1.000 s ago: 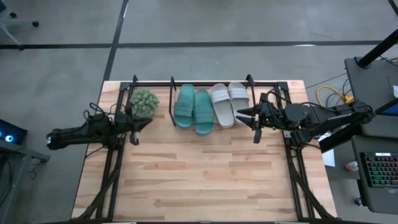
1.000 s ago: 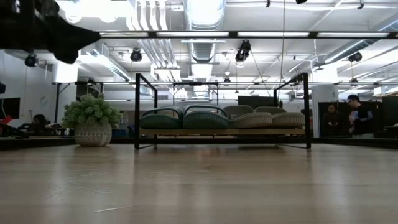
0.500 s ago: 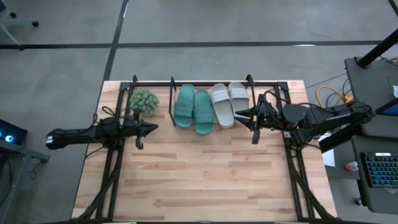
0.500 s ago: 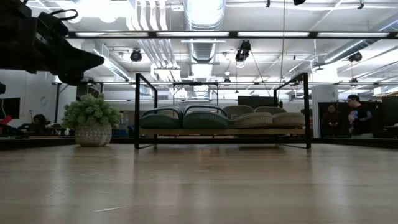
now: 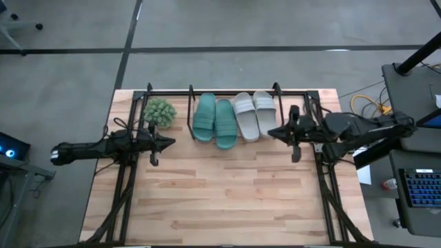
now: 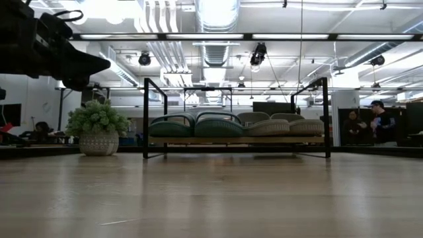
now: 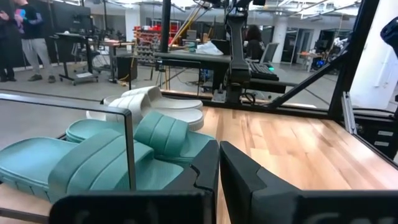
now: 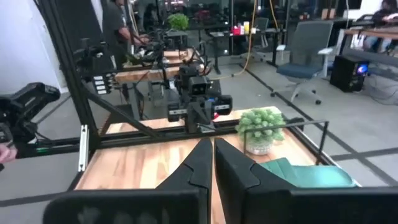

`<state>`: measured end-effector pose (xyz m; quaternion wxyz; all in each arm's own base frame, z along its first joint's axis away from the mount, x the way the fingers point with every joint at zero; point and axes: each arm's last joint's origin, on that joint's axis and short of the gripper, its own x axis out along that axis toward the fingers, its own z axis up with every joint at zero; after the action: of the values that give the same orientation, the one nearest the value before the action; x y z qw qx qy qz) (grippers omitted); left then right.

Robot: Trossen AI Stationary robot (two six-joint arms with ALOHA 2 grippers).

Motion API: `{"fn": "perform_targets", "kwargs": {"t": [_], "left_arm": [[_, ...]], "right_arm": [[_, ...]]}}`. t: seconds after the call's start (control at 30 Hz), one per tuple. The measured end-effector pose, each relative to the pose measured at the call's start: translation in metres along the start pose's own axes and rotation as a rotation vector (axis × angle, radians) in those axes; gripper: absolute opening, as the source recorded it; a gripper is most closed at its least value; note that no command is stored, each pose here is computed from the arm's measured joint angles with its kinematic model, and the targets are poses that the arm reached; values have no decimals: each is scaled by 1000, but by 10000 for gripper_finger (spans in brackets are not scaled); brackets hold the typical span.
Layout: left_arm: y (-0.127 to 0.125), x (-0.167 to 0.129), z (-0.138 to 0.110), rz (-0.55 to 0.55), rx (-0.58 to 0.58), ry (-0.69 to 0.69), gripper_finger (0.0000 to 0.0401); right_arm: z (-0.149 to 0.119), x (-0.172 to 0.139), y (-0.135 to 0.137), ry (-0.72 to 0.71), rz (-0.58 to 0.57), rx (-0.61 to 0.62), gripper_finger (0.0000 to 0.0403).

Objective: Pick and place slides into the shelf
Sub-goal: Return to Home Position

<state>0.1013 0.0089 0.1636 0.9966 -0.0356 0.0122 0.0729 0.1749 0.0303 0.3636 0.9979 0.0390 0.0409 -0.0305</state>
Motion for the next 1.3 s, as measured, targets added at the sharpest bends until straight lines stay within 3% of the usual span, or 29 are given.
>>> {"fn": "perform_targets", "kwargs": {"t": [0.4,0.8,1.07,1.3], "left_arm": [[0,1,-1,1,1,13,0],[0,1,-2,1,1,13,0],[0,1,-2,0,1,13,0],[0,1,-2,0,2,14,0]], "right_arm": [[-66,-42,-18,-97,26,-17,8],[-89,-42,-28,-126,-45,-100,8],[-109,-70,-39,-224,-93,-75,8],[-125,-91,-44,-160,-91,-106,8]]}}
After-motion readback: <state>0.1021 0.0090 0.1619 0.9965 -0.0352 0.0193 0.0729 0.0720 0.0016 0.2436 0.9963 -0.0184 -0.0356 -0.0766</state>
